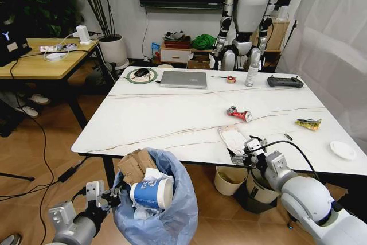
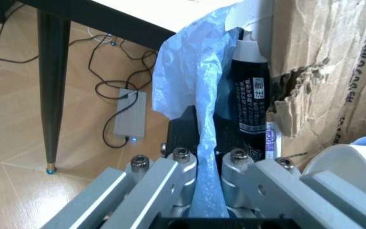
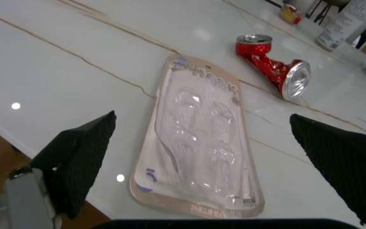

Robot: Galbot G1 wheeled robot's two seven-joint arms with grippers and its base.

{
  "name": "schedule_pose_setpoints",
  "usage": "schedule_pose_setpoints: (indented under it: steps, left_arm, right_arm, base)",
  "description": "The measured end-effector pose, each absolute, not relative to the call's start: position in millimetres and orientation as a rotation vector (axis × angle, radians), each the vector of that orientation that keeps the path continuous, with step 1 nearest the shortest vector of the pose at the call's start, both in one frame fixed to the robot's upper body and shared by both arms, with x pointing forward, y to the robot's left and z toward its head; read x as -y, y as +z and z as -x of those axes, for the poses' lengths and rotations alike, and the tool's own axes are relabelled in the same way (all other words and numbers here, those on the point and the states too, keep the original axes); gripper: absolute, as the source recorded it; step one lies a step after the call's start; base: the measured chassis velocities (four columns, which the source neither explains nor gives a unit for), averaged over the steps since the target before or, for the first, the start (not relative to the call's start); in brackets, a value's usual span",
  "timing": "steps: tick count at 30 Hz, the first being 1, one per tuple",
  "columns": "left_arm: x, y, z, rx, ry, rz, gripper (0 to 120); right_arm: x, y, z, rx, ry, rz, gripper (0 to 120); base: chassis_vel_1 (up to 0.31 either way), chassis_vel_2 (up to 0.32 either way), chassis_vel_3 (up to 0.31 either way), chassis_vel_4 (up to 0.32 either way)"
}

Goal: Pick up the trash bin and place the trash from the table into it.

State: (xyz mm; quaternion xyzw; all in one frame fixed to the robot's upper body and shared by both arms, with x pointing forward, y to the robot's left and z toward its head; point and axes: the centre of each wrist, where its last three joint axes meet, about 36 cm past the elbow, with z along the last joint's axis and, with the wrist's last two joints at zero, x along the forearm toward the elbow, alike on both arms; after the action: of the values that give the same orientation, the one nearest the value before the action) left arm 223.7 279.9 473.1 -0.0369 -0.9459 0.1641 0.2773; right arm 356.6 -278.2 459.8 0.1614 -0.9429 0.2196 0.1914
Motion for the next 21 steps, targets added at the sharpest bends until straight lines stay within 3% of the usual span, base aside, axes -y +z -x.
schedule_pose_setpoints:
  steps: [21]
  left_arm:
    - [-278,474,-219,2.543,0.45,0.085,0]
  right_arm:
    - [295,430,-374,2.638,0.67,-0.399,100]
  base:
    - [0.0,0.0,0.0,0.0]
